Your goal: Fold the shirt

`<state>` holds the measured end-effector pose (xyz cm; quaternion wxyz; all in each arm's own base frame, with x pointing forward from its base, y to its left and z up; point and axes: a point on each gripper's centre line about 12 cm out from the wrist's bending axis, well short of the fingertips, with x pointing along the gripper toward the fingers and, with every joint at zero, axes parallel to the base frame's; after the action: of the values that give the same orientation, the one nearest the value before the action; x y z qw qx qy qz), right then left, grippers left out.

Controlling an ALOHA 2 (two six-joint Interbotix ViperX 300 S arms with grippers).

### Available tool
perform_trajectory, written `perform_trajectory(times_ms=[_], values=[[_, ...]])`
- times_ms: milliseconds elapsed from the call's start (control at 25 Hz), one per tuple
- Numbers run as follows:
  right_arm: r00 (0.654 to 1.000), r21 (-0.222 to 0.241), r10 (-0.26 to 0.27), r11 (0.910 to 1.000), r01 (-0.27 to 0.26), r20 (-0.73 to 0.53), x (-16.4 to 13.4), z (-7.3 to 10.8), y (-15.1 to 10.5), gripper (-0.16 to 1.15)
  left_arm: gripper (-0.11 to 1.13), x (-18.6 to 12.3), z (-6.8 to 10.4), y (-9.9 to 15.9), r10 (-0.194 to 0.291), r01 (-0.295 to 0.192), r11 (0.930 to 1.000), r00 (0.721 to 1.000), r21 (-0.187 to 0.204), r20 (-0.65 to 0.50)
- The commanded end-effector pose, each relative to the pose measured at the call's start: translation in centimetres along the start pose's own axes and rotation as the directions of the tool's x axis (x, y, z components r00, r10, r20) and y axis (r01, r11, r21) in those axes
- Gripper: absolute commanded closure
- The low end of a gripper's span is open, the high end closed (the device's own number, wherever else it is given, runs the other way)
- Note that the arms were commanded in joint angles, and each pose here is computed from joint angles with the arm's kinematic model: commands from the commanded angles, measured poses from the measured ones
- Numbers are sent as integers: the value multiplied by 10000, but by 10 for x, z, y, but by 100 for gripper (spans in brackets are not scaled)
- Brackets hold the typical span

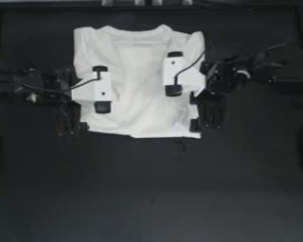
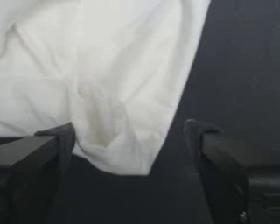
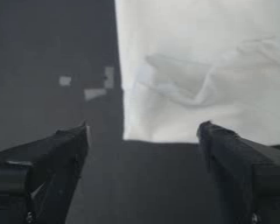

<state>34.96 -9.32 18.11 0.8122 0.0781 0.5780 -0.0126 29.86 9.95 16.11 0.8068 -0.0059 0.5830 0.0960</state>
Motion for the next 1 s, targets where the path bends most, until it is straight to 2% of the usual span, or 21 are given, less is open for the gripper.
perform_trajectory(times_ms=[40,240,600,1000], values=[[9995,-93,-38,9999,41,317,-4,11,0,-2,0,-1,3,1,22,-22,10000,9997,-13,243],[9997,-122,-34,9999,37,245,8,16,-3,-2,0,14,-2,-1,-24,24,10000,10000,28,65],[9999,189,158,9997,-158,-9,29,13,-5,-2,0,25,5,-3,-5,-4,9999,9966,117,823],[9997,288,133,9995,-127,-201,49,8,-4,-2,0,39,1,-5,-37,26,9998,9979,180,643]])
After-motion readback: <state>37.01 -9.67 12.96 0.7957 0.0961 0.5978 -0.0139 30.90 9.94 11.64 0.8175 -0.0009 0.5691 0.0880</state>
